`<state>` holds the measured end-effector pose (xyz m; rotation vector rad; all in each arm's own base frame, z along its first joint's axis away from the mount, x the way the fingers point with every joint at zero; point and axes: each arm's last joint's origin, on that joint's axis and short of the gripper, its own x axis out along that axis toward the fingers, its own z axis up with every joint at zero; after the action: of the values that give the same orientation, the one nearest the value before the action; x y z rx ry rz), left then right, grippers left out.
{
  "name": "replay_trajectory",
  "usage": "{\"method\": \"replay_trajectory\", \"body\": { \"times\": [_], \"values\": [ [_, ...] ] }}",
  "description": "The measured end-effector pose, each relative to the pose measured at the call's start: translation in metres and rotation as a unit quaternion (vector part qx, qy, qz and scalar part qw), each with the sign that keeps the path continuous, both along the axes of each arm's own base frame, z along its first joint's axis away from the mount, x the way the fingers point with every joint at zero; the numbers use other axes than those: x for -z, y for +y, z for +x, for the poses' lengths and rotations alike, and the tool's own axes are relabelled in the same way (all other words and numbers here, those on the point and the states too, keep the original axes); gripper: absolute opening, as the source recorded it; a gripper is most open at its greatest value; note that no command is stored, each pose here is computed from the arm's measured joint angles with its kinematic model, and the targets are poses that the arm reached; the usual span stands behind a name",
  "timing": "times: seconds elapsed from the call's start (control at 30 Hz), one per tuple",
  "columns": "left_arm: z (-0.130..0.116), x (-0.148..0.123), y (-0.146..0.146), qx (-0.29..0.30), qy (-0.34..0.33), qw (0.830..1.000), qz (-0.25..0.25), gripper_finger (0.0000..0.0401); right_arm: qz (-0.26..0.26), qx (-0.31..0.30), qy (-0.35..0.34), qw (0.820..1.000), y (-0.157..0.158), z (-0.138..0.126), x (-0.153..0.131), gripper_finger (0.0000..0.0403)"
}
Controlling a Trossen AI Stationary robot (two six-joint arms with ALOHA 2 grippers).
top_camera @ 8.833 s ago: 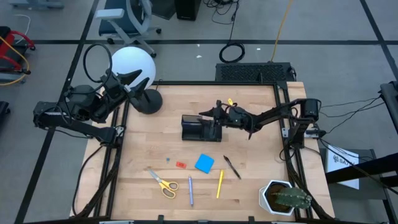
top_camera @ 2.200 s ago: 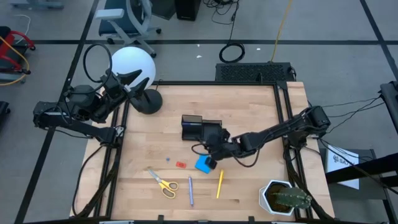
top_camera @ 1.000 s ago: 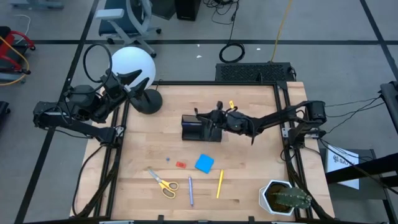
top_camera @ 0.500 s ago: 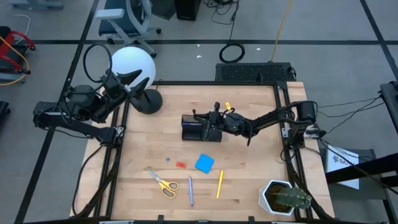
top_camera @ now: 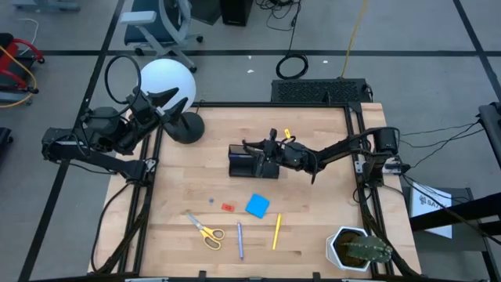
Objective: Pick and place office supplies into organizer
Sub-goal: Put the black pen into the desk organizer, then put the yellow pen into the desk organizer
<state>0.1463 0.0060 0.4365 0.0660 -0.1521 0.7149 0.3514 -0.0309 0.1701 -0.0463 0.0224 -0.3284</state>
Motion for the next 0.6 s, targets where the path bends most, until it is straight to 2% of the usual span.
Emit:
{"method": "replay_trajectory", "body": {
  "times": [0.23,0.6],
  "values": [
    [0.0,0.0,0.0,0.0,0.0,1.0,0.0,0.02,0.0,0.001,0.0,1.0,0.0,0.0,0.0,0.0103],
    [-0.0001,0.0,0.0,0.0,0.0,1.0,0.0,0.02,0.0,0.001,0.0,1.0,0.0001,0.0001,-0.0001,0.01]
  ]
}}
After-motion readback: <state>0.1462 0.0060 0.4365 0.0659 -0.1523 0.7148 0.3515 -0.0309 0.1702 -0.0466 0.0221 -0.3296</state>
